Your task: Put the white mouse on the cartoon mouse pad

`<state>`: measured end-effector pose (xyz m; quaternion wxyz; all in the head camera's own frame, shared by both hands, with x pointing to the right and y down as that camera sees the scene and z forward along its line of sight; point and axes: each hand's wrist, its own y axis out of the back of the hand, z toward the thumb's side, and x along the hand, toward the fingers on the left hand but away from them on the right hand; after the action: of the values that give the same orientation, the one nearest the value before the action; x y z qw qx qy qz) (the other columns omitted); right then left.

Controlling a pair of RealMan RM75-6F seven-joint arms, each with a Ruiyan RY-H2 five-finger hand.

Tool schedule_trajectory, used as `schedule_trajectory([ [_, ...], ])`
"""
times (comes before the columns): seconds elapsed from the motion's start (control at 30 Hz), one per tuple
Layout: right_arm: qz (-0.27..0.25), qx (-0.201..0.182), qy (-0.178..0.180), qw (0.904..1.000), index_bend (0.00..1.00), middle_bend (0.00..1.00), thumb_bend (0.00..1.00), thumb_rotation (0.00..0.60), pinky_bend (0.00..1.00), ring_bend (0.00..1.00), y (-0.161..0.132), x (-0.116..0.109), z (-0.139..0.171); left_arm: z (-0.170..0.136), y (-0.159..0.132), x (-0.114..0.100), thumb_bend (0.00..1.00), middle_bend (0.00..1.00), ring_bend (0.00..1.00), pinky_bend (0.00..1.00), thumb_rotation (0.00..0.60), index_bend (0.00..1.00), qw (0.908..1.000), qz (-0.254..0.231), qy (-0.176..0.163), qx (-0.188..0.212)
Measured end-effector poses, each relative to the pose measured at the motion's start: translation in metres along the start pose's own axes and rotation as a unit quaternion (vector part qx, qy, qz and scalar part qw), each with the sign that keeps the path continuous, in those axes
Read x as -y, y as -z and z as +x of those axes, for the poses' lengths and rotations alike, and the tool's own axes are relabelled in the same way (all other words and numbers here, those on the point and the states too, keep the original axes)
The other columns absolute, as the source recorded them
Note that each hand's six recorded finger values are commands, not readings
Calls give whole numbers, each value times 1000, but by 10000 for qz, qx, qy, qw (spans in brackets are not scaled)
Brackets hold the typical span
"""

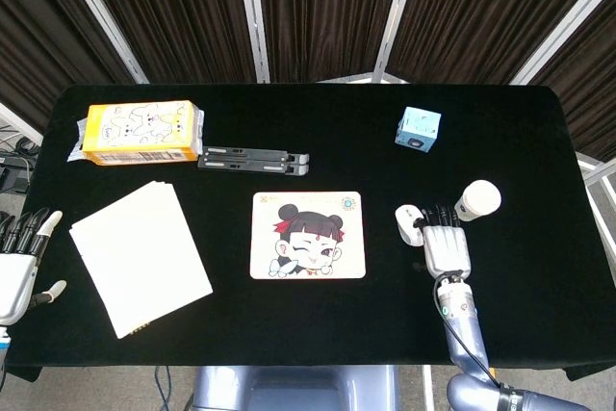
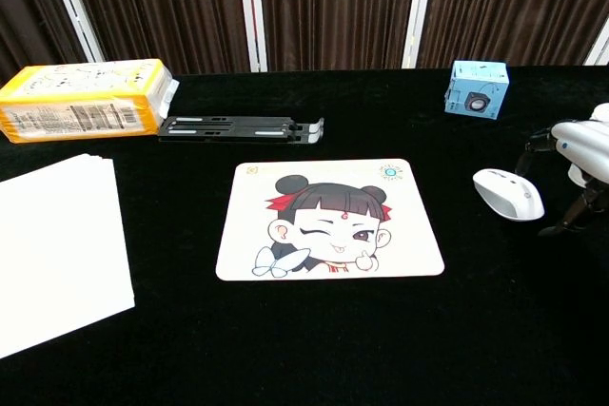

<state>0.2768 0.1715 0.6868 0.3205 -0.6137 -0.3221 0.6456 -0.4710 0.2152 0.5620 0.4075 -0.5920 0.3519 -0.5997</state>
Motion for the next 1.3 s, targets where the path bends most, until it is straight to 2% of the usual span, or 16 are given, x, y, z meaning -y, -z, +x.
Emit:
schedule_trajectory([
  [0.1, 27, 12, 19, 10000, 396, 189, 73, 600, 0, 0, -1, 2, -2, 0, 0, 0, 158, 0, 0, 0, 600, 0, 10000, -4, 3, 2],
  [0.13, 41, 6, 35, 10000, 443, 231, 67, 600, 0, 11, -2, 2, -2, 0, 0, 0, 158, 0, 0, 0, 600, 0, 10000, -4, 2, 1],
  [0.2, 87, -25, 110, 9999, 542, 350, 58, 600, 31, 100, -2, 1, -3, 0, 0, 0, 158, 0, 0, 0, 600, 0, 10000, -9, -3, -4],
  [0.27, 148, -74, 271, 9995, 596, 450, 53, 600, 125, 229, -4, -2, -4, 0, 0, 0, 158, 0, 0, 0, 600, 0, 10000, -17, -10, -10],
  [0.37, 251, -197, 612, 9976, 607, 531, 51, 600, 213, 319, -6, -8, -5, 0, 0, -1, 159, 0, 0, 0, 600, 0, 10000, -28, -30, -19],
  [0.47, 209, -353, 885, 9952, 645, 622, 51, 600, 374, 437, -9, -10, -4, 0, 0, 0, 159, 0, 0, 0, 600, 0, 10000, -29, -26, -23],
  [0.57, 154, -441, 1011, 9938, 700, 690, 53, 600, 489, 527, -12, -9, -2, 0, 0, 0, 159, 0, 0, 0, 600, 0, 10000, -35, -30, -24],
  [0.93, 246, -392, 949, 9944, 857, 871, 16, 600, 638, 711, -11, -2, -10, 0, 0, 0, 159, 0, 0, 0, 600, 0, 10000, -42, -19, -29],
  [1.3, 295, -221, 904, 9952, 867, 883, 14, 600, 639, 723, -15, 11, -24, 0, 1, 0, 161, 0, 0, 0, 600, 0, 10000, -53, 7, -44],
])
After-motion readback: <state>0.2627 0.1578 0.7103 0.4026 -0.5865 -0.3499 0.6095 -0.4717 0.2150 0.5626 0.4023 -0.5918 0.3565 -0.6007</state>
